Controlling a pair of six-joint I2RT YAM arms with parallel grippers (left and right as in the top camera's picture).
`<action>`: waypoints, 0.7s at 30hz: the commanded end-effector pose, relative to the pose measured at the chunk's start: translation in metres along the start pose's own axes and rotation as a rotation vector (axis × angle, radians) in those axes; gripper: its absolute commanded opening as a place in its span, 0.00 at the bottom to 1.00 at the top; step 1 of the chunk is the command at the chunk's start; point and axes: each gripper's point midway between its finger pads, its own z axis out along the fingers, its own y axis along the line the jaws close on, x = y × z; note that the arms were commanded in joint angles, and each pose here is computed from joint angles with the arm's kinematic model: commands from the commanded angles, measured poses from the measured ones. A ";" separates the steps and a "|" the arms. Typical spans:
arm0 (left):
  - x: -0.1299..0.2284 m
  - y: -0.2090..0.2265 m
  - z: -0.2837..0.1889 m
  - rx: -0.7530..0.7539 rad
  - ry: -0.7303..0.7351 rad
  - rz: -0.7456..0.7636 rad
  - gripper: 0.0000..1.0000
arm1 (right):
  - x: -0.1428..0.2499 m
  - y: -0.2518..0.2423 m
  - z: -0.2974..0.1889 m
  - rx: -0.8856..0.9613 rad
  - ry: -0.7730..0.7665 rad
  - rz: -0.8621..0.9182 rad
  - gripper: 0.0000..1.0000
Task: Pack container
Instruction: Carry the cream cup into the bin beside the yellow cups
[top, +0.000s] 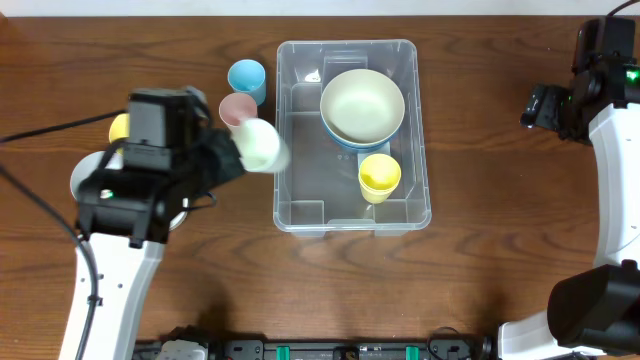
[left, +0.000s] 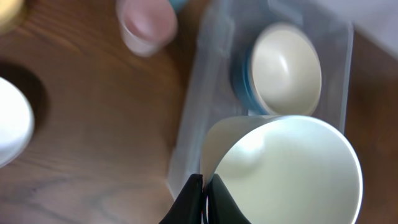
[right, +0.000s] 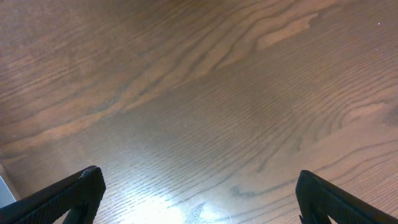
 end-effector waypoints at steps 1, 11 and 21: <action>0.021 -0.014 0.012 0.013 0.080 0.074 0.06 | -0.005 -0.003 -0.009 -0.005 -0.027 0.028 0.99; 0.068 -0.043 0.056 0.000 0.270 0.201 0.06 | -0.005 -0.003 -0.009 -0.005 -0.027 0.028 0.99; 0.098 -0.046 0.101 -0.070 0.403 0.254 0.06 | -0.005 -0.003 -0.009 -0.005 -0.027 0.028 0.99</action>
